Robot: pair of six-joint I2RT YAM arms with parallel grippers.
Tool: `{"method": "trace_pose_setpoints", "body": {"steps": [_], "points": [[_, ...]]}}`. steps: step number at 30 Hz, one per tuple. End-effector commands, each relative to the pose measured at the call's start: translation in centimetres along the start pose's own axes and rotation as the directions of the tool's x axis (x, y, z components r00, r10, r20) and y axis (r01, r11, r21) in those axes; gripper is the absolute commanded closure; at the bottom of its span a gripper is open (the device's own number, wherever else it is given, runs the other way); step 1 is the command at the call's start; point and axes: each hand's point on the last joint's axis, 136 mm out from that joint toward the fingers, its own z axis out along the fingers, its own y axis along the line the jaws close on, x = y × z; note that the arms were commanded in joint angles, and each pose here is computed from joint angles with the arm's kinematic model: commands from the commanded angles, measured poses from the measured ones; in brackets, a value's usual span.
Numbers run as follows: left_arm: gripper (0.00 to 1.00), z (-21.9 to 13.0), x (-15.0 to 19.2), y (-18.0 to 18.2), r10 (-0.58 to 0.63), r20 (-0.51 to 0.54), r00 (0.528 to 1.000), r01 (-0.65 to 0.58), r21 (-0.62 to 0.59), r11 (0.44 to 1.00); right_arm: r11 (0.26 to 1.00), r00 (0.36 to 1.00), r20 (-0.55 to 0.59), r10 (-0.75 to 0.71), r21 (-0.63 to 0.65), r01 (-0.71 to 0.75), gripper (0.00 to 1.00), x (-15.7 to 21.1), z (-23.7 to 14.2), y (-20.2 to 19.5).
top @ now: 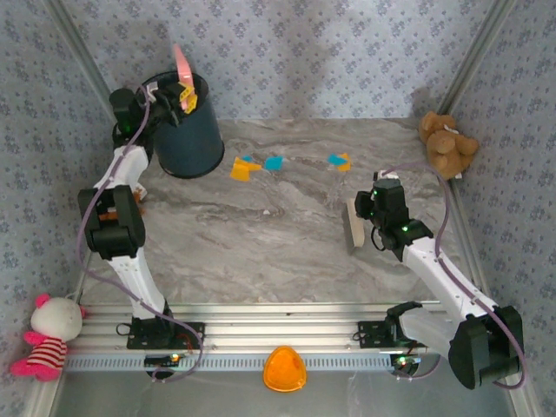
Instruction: Sweep away the paper scraps from the table
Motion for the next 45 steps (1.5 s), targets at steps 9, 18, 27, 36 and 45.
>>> {"method": "trace_pose_setpoints", "body": {"steps": [9, 18, 27, 36, 45], "points": [[1.0, -2.7, 5.1, -3.5, 0.381, -0.107, 0.918, -0.396, -0.21, 0.894, 0.999, 1.0, 0.011, 0.023, -0.044, -0.023, 1.0, -0.2, -0.3, 0.6], [1.0, -4.2, 8.3, -1.5, 0.55, -0.256, 0.795, -0.606, -0.382, 0.698, 0.996, 1.0, 0.007, 0.029, -0.081, -0.028, 1.0, -0.1, -0.3, 1.3], [1.0, -6.4, 11.4, 1.9, 0.607, -0.426, 0.671, -0.735, -0.489, 0.47, 0.983, 0.999, 0.006, 0.033, -0.179, -0.031, 1.0, -0.5, -0.4, 3.2], [1.0, -8.5, 15.1, 7.0, 0.6, -0.584, 0.547, -0.828, -0.483, 0.285, 0.966, 1.0, -0.006, 0.025, -0.259, -0.026, 1.0, -0.8, 0.2, 5.4], [1.0, -9.1, 18.1, 10.5, 0.609, -0.704, 0.366, -0.919, -0.377, 0.117, 0.939, 1.0, -0.015, 0.019, -0.344, -0.023, 1.0, -1.8, 1.1, 8.9]]}}
